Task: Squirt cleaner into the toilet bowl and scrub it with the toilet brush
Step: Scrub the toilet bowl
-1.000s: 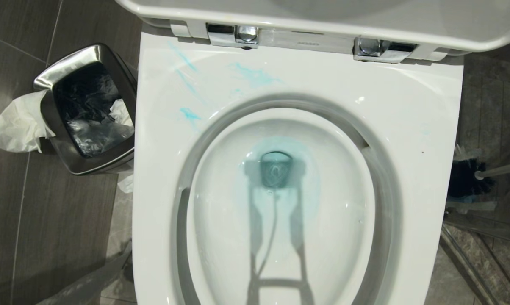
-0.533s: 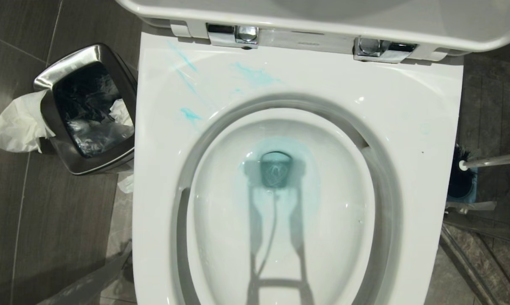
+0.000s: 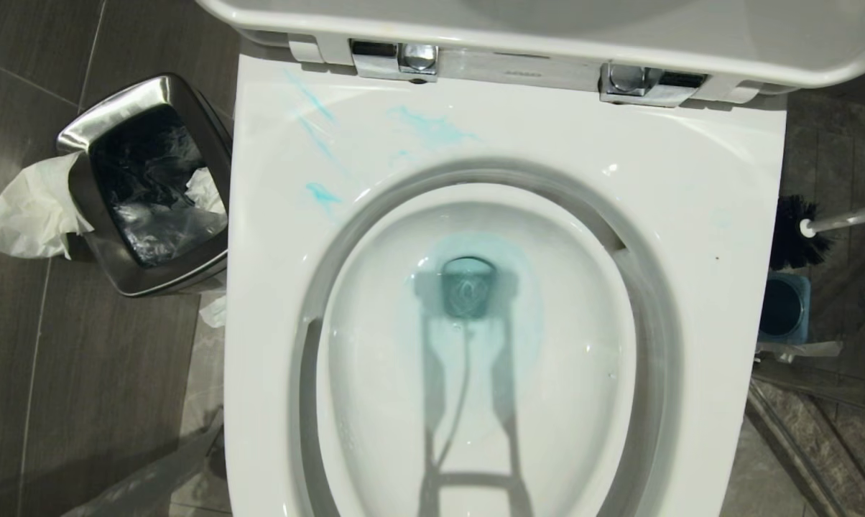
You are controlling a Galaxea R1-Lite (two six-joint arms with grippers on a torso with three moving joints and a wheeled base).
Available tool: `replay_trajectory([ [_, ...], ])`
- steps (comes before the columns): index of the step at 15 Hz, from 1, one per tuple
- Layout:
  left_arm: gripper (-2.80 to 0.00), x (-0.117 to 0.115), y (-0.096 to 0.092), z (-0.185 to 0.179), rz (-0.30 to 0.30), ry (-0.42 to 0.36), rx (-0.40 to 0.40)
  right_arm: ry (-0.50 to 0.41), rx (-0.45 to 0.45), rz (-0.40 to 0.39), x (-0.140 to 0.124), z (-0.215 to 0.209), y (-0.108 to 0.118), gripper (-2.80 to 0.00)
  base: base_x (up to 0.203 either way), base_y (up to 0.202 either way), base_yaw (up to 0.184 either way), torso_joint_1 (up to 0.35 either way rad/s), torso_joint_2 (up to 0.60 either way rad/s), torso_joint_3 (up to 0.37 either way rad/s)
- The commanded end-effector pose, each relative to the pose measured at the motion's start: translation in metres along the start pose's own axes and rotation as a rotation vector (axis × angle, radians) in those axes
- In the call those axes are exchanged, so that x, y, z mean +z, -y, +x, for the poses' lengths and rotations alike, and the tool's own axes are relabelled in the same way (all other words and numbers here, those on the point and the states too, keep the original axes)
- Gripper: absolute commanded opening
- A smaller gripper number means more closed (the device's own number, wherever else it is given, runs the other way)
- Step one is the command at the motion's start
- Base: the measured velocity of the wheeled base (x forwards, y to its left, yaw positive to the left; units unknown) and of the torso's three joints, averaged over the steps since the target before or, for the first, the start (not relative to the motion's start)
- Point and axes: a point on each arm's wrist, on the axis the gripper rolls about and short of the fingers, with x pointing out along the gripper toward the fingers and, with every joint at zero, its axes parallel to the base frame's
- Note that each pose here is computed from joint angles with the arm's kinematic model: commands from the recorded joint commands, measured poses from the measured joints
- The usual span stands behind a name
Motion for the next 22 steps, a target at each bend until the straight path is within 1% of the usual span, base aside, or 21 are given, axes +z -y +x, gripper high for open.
replay_trajectory([
  [1,-2.8,0.0,0.0,0.0,0.0,-0.002,-0.001,-0.01,0.021,0.008,0.022,0.0,-0.004,-2.8,0.0,0.0,0.0,0.0,0.0,0.0],
  [3,-2.8,0.0,0.0,0.0,0.0,-0.002,-0.001,-0.019,0.036,0.027,0.036,0.002,-0.005,-2.8,0.0,0.0,0.0,0.0,0.0,0.0],
  [5,-2.8,0.0,0.0,0.0,0.0,-0.002,0.0,-0.008,0.041,0.023,0.043,0.004,-0.005,-2.8,0.0,0.0,0.0,0.0,0.0,0.0],
  [10,-2.8,0.0,0.0,0.0,0.005,-0.002,-0.001,0.01,0.045,0.012,0.06,0.002,-0.009,-2.8,0.0,0.0,0.0,0.0,0.0,0.0],
  [13,-2.8,0.0,0.0,0.0,0.0,-0.002,-0.001,0.007,0.045,0.022,0.064,-0.002,-0.012,-2.8,0.0,0.0,0.0,0.0,0.0,0.025],
  [18,-2.8,0.0,0.0,0.0,0.0,-0.002,-0.001,0.023,0.048,0.028,0.081,-0.008,-0.019,-2.8,0.0,0.0,0.0,0.006,0.0,0.172],
  [20,-2.8,0.0,0.0,0.0,0.0,-0.002,-0.001,0.031,0.044,0.056,0.09,-0.013,-0.024,-2.8,0.0,0.0,0.0,0.003,0.0,0.199],
  [22,-2.8,0.0,0.0,0.0,0.0,-0.002,-0.001,0.018,0.038,0.085,0.098,-0.021,-0.03,-2.8,0.0,0.0,0.0,-0.001,0.0,0.202],
])
